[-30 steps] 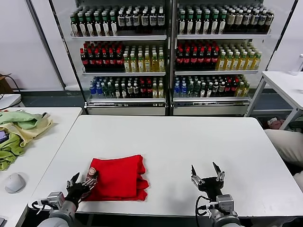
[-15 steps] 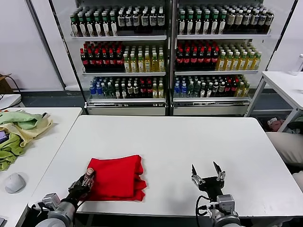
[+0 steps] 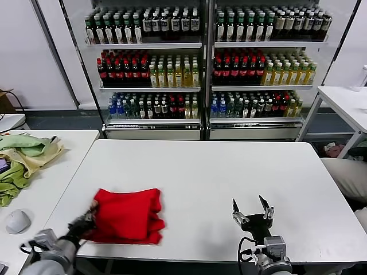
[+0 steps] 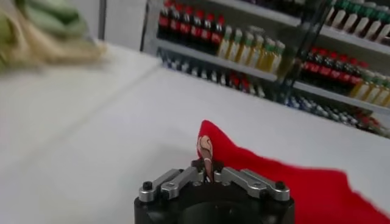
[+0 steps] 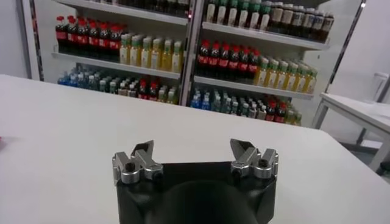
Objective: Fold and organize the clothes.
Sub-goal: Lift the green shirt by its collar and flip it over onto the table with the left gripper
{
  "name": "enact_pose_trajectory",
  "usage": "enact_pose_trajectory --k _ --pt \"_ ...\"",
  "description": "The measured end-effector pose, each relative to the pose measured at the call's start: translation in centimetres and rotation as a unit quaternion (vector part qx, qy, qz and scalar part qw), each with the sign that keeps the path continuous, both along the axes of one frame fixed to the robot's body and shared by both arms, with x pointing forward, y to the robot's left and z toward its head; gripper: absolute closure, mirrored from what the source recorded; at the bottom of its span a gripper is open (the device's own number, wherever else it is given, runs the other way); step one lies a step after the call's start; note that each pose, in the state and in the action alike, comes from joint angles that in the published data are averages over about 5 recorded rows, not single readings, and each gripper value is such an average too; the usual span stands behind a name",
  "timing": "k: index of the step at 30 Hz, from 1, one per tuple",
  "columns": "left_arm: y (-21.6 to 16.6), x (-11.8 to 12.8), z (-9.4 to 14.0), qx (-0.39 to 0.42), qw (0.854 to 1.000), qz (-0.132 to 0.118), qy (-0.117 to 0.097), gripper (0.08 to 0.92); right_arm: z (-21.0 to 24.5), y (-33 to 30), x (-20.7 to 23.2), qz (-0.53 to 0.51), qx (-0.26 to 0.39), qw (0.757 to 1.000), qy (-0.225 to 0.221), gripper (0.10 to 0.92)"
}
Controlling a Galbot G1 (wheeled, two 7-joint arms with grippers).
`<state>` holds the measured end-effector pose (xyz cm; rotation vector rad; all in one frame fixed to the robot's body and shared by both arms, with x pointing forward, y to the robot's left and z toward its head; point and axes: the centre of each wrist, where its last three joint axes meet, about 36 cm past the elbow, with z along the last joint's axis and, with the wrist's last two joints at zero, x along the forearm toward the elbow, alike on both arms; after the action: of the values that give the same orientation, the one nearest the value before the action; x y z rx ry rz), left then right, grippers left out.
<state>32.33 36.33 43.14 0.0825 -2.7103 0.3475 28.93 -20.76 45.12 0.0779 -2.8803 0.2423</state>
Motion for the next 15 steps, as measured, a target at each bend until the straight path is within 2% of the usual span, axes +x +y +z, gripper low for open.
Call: enact_pose_trajectory --k 5,8,11,15 --pt "0.6 0.0 5.4 0.073 0.996 0.018 -0.038 0.877 -0.1 -0.1 -0.1 -0.001 0.0 1.0 0.002 0.2" --pt "-0.6 -0.1 7.3 0.117 0.991 0.018 -0.056 0.877 -0.1 -0.2 -0.2 -0.003 -0.002 1.0 0.003 0.2" --pt "-2.8 -0.1 7.3 0.159 0.985 0.019 -0.061 0.877 0.0 -0.5 -0.4 -0.006 -0.004 1.0 0.004 0.2" --pt "-7.5 0.0 5.2 0.214 0.975 0.005 -0.055 0.877 0.3 -1.0 -0.7 -0.012 -0.01 1.0 0.004 0.2"
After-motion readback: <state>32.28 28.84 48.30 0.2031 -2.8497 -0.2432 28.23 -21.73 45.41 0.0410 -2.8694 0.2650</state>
